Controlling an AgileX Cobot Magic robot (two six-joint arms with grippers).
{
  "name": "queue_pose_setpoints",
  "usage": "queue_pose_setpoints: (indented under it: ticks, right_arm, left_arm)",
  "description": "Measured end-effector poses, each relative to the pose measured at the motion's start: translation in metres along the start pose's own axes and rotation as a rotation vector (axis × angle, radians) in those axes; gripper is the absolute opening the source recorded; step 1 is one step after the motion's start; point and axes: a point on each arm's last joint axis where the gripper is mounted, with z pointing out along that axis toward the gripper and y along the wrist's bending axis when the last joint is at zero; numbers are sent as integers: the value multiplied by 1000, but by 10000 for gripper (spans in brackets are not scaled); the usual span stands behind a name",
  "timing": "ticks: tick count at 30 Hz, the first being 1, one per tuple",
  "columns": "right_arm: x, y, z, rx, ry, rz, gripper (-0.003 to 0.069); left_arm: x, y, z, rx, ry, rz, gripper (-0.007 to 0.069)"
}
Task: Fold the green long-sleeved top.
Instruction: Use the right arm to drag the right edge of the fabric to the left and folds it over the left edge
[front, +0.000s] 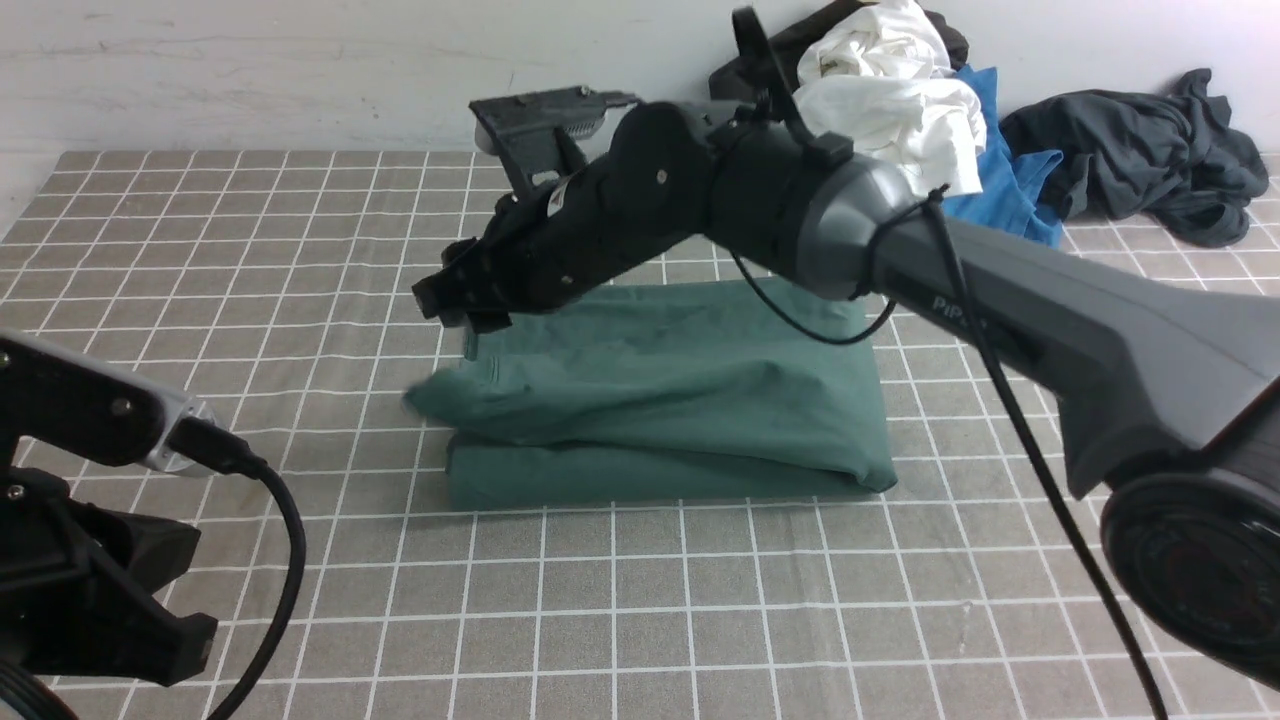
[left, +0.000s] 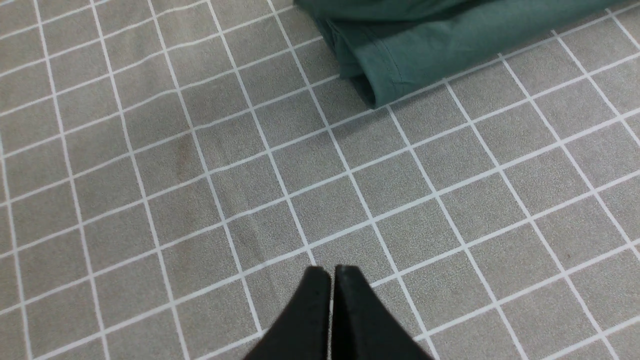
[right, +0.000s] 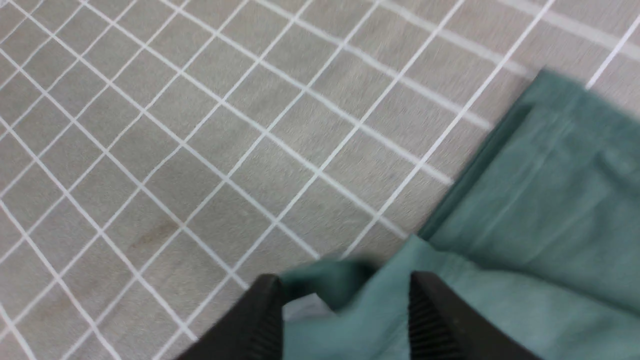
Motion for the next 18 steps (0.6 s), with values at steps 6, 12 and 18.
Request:
queue_pose_setpoints:
  ticks: [6, 12, 18]
  right_arm:
    - [8, -15, -6, 78, 155, -22, 307]
    - [52, -7, 49, 2, 301, 64, 88]
    - [50, 17, 69, -39, 167, 1, -8]
  left_arm:
    - [0, -5, -22, 8, -116, -10, -7]
    - [9, -9, -52, -33, -306, 42, -7]
    - [28, -12, -55, -39, -355, 50, -7]
